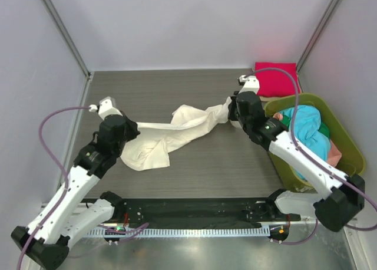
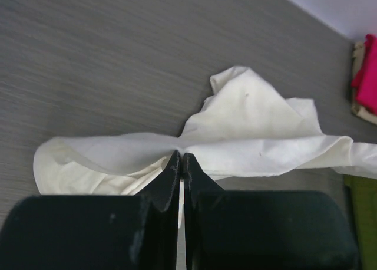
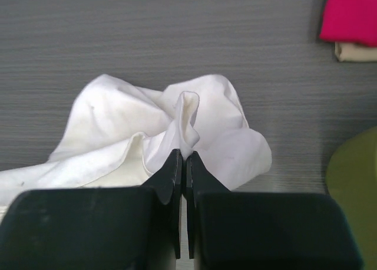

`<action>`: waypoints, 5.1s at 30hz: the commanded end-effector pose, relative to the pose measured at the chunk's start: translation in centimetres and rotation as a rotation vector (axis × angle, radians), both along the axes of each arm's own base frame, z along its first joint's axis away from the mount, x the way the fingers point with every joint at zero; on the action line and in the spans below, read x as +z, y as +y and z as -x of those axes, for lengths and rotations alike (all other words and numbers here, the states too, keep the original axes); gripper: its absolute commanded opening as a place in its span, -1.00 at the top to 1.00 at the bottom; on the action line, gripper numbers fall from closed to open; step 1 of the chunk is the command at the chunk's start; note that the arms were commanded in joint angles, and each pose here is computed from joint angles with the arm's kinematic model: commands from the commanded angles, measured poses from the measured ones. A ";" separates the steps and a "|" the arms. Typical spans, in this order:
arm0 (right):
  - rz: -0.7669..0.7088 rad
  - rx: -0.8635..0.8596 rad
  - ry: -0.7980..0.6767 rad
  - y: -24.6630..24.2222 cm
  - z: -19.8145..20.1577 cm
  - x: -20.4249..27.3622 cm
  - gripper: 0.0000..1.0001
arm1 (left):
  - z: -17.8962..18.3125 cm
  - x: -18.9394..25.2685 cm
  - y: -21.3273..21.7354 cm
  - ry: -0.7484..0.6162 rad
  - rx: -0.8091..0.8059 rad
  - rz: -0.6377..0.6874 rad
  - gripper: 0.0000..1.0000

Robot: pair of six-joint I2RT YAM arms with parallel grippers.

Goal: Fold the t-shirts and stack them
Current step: Flatten the tshirt out, then fold the tshirt

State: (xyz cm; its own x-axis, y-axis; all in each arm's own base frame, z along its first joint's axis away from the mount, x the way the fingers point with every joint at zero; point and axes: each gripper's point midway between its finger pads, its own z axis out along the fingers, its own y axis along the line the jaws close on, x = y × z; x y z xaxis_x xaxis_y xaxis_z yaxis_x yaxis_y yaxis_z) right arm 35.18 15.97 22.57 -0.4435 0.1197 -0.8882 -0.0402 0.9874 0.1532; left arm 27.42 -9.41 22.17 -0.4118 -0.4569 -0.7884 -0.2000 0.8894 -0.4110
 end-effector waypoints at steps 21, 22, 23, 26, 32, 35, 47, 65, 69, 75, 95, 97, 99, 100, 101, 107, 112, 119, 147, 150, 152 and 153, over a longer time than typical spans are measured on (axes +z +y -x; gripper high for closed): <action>-0.336 0.411 -0.765 -3.2 17.1 35.3 0.98 | 12.5 31.5 7.9 -0.748 -0.078 -0.064 0.99; -0.325 0.391 -0.809 -3.9 17.3 36.8 0.98 | 13.1 33.0 8.0 -0.785 -0.084 -0.059 0.99; -0.320 0.360 -0.821 -4.4 17.0 37.4 0.98 | 13.1 33.6 7.9 -0.794 -0.084 -0.057 0.99; -0.240 0.196 -0.794 -5.0 12.6 38.1 0.98 | 10.3 34.7 7.4 -0.747 -0.053 -0.110 1.00; -0.020 -0.023 -0.507 -1.5 -2.9 28.8 0.98 | -1.5 29.5 5.2 -0.449 0.080 -0.257 1.00; -0.044 -0.061 -0.342 -2.5 -10.4 22.0 0.98 | -8.2 23.8 7.4 -0.270 0.120 -0.261 0.99; -0.023 -0.044 0.020 -0.5 -18.9 7.4 -0.68 | -20.5 1.3 10.0 0.334 0.015 -0.045 -0.85; -0.122 0.082 0.273 4.3 -15.4 -9.1 -0.68 | -11.4 -13.2 7.4 0.422 0.210 0.103 -0.82; -0.130 0.081 0.306 4.3 -16.6 -10.7 -0.68 | -11.9 -15.5 7.2 0.482 0.198 0.113 -0.80; -0.120 0.025 0.401 2.9 -17.7 -15.2 -0.68 | -13.0 -19.5 9.5 0.578 0.254 0.116 -0.79; -0.313 -0.044 0.351 1.2 -28.9 -16.6 -0.72 | -33.2 -13.4 12.7 0.453 0.180 0.172 -0.76; -0.328 0.055 0.239 2.5 -30.8 -12.9 -0.73 | -34.1 -10.0 12.4 0.386 0.148 0.187 -0.76; -0.338 0.091 0.164 2.9 -31.4 -9.6 -0.76 | -33.5 -5.4 11.7 0.316 0.129 0.174 -0.77; -0.352 0.111 0.108 2.9 -31.2 -5.9 -0.78 | -32.3 -6.1 11.5 0.348 0.125 0.162 -0.79; -0.362 0.118 0.070 3.0 -31.1 -4.0 -0.79 | -31.9 -4.3 11.4 0.304 0.122 0.150 -0.79; -0.346 0.105 0.043 2.8 -25.7 1.6 -0.80 | -22.0 5.5 11.0 0.167 0.173 0.043 -0.82; -0.302 0.049 0.092 2.3 -14.1 3.6 -0.80 | -11.1 3.6 10.1 0.173 0.244 0.062 -0.79; -0.232 0.026 0.275 4.7 5.1 -6.4 -0.81 | -0.8 -3.4 9.0 0.275 0.215 0.086 -0.79; -0.023 0.057 0.412 7.7 21.6 -19.1 -0.29 | 5.0 -5.3 5.6 0.203 0.127 0.248 -0.75; -0.002 0.060 0.411 7.9 21.4 -19.5 -0.19 | 4.8 -5.9 6.5 0.213 0.181 0.228 -0.74; 0.023 0.054 0.410 7.7 21.2 -20.1 -0.10 | 4.8 -6.5 7.1 0.225 0.221 0.218 -0.73; 0.031 0.054 0.412 7.6 21.1 -20.3 0.06 | 4.8 -6.8 7.2 0.232 0.233 0.217 -0.73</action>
State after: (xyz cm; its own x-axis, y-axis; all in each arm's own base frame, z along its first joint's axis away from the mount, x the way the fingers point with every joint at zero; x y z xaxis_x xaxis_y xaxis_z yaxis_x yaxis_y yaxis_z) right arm 12.52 23.26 1.85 -0.8104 0.0313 -0.5851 -0.0612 0.9886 0.1376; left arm 21.94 -2.88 15.41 -0.4785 -0.6882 -0.5454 -0.4663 0.7254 -0.5063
